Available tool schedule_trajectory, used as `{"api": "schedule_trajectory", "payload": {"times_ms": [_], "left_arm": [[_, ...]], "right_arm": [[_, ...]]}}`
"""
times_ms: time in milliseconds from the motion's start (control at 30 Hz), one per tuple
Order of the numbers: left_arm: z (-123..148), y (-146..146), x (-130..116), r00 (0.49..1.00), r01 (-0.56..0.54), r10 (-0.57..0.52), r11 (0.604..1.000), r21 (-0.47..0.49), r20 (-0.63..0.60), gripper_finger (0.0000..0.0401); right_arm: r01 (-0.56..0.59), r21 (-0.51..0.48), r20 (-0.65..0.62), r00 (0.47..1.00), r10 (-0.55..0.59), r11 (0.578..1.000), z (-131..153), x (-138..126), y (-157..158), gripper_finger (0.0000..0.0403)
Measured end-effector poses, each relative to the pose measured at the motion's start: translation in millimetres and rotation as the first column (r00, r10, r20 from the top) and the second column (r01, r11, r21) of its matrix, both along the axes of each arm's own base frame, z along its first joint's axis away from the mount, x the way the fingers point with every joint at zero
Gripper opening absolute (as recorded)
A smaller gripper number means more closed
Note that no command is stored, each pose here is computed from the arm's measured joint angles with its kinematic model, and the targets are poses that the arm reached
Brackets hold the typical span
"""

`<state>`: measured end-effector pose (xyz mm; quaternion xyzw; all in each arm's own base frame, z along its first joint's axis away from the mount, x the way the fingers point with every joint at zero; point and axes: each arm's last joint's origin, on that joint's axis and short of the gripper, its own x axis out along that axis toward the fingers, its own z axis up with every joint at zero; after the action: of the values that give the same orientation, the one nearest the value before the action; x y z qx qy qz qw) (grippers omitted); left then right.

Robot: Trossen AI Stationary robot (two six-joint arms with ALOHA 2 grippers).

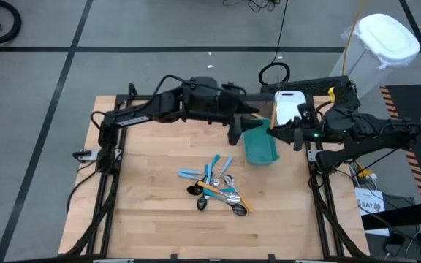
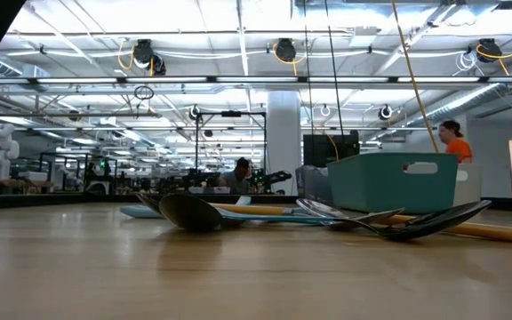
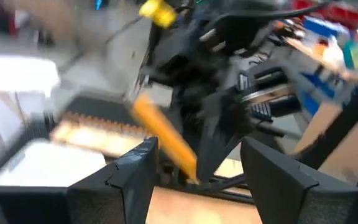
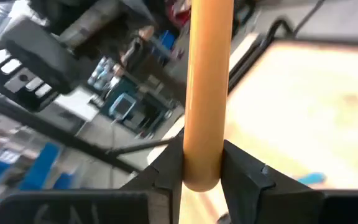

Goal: Sort silverware by color (type)
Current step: Put the orange spoon into the black bin

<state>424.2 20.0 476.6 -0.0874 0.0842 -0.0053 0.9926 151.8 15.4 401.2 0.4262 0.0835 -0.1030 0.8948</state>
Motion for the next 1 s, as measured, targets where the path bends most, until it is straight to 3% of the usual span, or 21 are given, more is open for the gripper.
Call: {"api": "schedule_trajectory", "payload": {"times_ms": [133, 300, 367, 567, 833, 1000], "left_arm": [[1, -15, -3, 0.999, 0.052, -0.051, 0.986, 0.157, -0.010, 0.0227], [5, -36, -9, 1.000, -0.003, 0.011, 0.934, 0.356, -0.018, 0.0228], [6, -42, -11, 0.998, -0.047, 0.062, 0.918, 0.393, -0.025, 0.0228], [5, -44, -17, 0.986, -0.131, 0.155, 0.953, 0.274, -0.065, 0.0227], [35, -41, -55, 0.988, -0.144, 0.154, 0.951, 0.274, -0.016, 0.0227], [41, -26, -77, 0.984, -0.128, 0.158, 0.950, 0.285, -0.087, 0.0227]], "right_arm": [[-0.063, 0.060, -0.008, 0.998, 0.064, 0.996, -2, 8, 3, 0.0078], [-0.158, 0.118, -0.009, 0.987, 0.161, 0.980, -4, 19, 8, 0.0077], [-0.175, 0.138, -0.022, 0.984, 0.179, 0.975, -7, 23, 9, 0.0077], [-0.205, 0.130, 0.011, 0.979, 0.206, 0.970, -6, 36, 12, 0.0077], [-0.355, 0.166, 0.012, 0.934, 0.358, 0.920, -11, 50, 19, 0.0077], [-0.432, 0.202, -0.004, 0.897, 0.441, 0.879, -16, 59, 23, 0.0077]]}}
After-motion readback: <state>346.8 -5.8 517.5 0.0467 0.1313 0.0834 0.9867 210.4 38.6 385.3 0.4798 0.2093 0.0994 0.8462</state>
